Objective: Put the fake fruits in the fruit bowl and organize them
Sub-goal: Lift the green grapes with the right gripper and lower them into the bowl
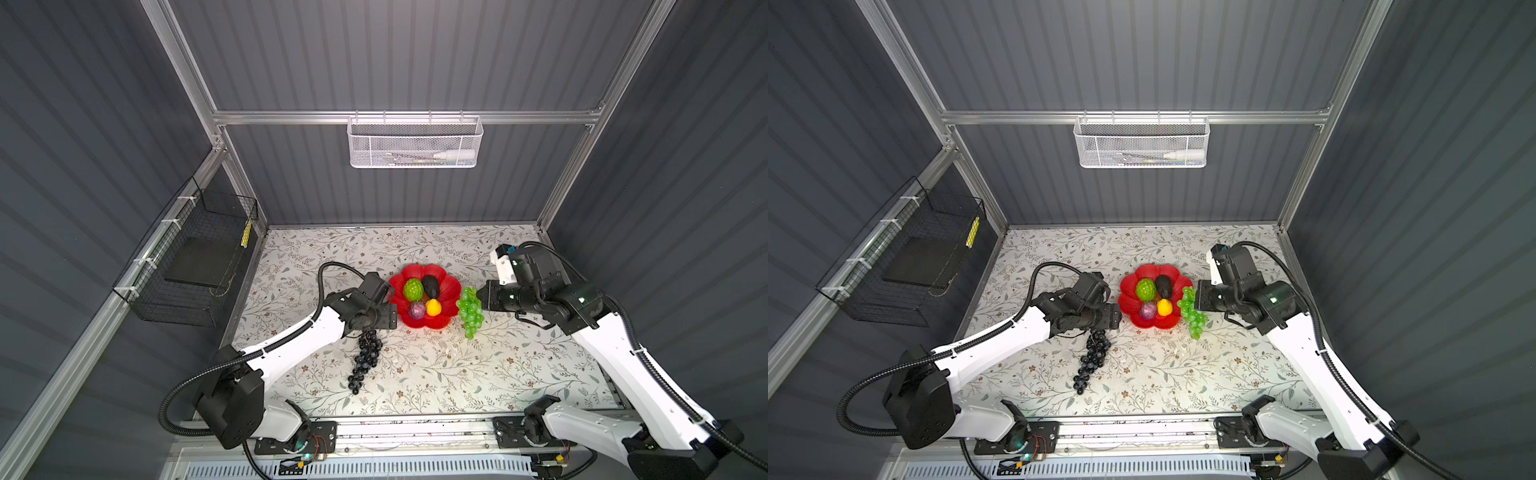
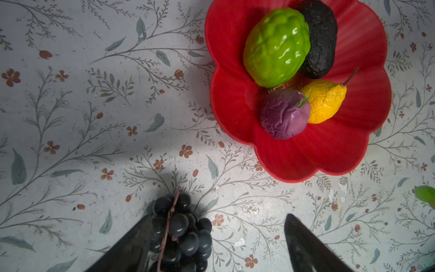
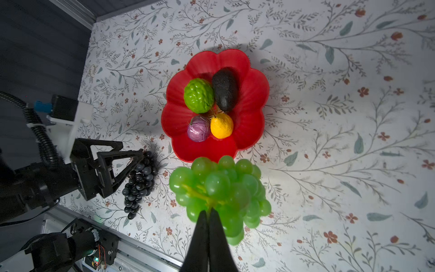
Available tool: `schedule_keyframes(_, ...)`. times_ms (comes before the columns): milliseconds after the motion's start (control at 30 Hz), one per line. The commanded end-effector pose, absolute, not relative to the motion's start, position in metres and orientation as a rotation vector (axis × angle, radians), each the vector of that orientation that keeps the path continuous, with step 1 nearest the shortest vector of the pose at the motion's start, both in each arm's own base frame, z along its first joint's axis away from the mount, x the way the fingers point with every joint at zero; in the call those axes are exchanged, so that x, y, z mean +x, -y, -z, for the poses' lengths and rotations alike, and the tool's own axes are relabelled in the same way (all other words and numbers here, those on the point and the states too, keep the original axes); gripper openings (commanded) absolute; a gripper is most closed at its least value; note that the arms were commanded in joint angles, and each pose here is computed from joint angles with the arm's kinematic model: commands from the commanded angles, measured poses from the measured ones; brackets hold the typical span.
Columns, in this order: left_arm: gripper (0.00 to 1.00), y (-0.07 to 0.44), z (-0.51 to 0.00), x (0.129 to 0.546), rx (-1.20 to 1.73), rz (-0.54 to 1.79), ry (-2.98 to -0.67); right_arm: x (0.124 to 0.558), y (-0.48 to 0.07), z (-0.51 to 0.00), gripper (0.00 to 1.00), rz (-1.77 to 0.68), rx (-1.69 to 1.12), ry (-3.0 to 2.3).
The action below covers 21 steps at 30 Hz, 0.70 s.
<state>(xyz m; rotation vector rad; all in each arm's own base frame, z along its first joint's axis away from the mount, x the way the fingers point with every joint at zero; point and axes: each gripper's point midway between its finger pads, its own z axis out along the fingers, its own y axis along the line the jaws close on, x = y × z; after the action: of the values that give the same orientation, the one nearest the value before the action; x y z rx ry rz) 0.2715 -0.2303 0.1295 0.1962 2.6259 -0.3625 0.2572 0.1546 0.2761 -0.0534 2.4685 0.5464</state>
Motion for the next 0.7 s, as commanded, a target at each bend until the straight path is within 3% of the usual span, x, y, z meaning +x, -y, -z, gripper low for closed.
schedule_keyframes(0, 0.88, 0.223, -0.141, 0.272, 0.152, 0.354, -2.610, 0.264, -0.172, -0.287, 0.00, -0.575, -0.144, -2.461)
schedule_keyframes(667, 0.89, 0.211, -0.149, 0.271, 0.131, 0.313, -2.579, 0.296, -0.257, -0.268, 0.00, -0.792, -0.283, -2.484)
